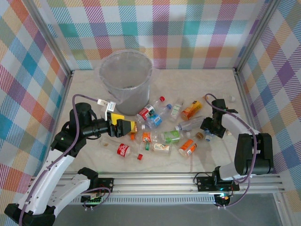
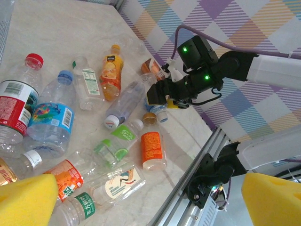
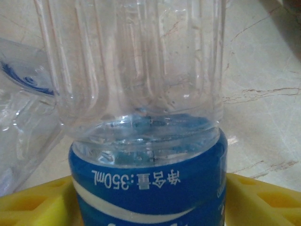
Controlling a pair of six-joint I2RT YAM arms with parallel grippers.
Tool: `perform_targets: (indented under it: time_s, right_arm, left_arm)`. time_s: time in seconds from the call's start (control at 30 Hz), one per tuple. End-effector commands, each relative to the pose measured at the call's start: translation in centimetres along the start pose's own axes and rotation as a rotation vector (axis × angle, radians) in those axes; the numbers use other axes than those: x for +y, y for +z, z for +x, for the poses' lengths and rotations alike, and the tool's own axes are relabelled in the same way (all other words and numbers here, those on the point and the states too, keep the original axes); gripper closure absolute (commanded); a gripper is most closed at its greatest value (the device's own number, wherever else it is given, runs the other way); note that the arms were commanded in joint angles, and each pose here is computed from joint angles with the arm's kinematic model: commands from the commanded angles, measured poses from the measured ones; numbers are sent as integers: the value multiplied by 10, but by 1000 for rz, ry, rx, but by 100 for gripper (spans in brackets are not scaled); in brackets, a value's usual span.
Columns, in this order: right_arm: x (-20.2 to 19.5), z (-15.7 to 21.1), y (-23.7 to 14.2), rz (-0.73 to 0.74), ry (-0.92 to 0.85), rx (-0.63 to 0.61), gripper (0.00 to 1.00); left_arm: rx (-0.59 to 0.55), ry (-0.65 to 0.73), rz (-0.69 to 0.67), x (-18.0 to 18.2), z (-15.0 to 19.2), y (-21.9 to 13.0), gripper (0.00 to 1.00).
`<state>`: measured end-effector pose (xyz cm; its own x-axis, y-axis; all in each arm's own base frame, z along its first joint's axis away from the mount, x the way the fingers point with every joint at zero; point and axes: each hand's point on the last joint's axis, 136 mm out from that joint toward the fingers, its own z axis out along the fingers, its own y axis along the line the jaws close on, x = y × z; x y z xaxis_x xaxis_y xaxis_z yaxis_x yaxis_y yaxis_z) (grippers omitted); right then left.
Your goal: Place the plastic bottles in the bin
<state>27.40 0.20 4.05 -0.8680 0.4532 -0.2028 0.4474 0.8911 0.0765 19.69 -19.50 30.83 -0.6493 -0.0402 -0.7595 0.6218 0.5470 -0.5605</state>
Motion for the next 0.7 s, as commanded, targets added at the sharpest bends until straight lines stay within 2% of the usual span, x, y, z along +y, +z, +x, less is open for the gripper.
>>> perform_targets:
  time_s: [0.0, 0.17, 0.43, 0.67]
  right_arm:
    - [3, -3, 2, -14, 15, 1, 29]
    - [3, -2, -3, -25, 12, -14, 37]
    - [4, 2, -26, -71, 0, -66, 41]
    - [37, 0, -66, -308, -67, -180, 42]
  left_arm:
    - [2, -9, 0, 0, 2, 2, 0]
    - [11, -38, -11, 5, 2, 6, 0]
    - [40, -139, -45, 13, 8, 13, 0]
    - [57, -193, 16, 3, 6, 32, 0]
